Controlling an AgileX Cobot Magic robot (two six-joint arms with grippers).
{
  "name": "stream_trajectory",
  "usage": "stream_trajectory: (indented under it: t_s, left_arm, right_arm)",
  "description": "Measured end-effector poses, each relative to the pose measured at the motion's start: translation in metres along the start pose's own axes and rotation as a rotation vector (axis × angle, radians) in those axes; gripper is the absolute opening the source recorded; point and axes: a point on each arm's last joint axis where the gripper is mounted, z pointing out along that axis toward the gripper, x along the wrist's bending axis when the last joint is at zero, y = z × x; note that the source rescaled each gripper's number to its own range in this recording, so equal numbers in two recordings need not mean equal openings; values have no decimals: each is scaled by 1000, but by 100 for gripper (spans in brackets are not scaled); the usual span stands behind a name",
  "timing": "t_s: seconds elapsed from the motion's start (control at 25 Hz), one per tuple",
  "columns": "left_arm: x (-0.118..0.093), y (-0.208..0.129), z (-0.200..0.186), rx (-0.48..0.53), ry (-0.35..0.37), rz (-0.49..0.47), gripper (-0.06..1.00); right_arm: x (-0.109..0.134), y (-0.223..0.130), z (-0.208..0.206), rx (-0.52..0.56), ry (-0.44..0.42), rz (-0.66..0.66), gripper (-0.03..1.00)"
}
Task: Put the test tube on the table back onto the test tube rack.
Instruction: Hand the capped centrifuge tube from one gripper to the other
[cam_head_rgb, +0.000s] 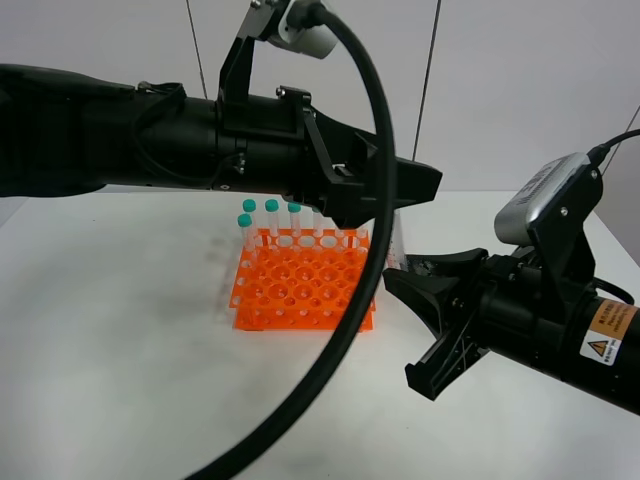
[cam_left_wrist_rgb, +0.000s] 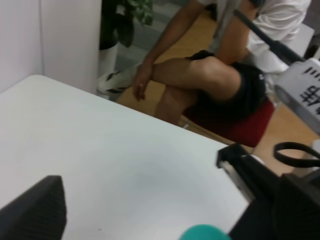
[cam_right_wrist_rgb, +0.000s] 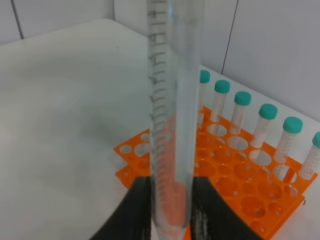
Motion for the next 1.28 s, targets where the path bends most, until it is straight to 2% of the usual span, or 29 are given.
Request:
stream_trajectory:
  t_s: [0.16, 0.44, 0.64, 0.96, 1.04, 1.2, 1.28]
  left_arm:
    - [-4, 0, 0, -1, -49, -24, 82]
    - [-5, 0, 0, -1, -56, -45, 80]
    - [-5, 0, 0, -1, -56, -45, 63]
    - [-5, 0, 0, -1, -56, -45, 57]
    - [-5, 0, 0, -1, -56, -45, 45]
    - [-5, 0, 0, -1, -56, -36, 12]
    - [-5, 0, 0, -1, -56, -33, 1]
  right_arm:
    - [0, 0, 0, -2, 0, -1, 3]
    - [0, 1, 0, -16, -5, -1, 3]
    - [-1, 2, 0, -22, -7, -1, 3]
    - [-2, 5, 0, -53, -17, 2, 3]
    - [-2, 5, 0, -56, -19, 3, 3]
    - [-2, 5, 0, -57, -19, 3, 3]
    - [-2, 5, 0, -57, -19, 3, 3]
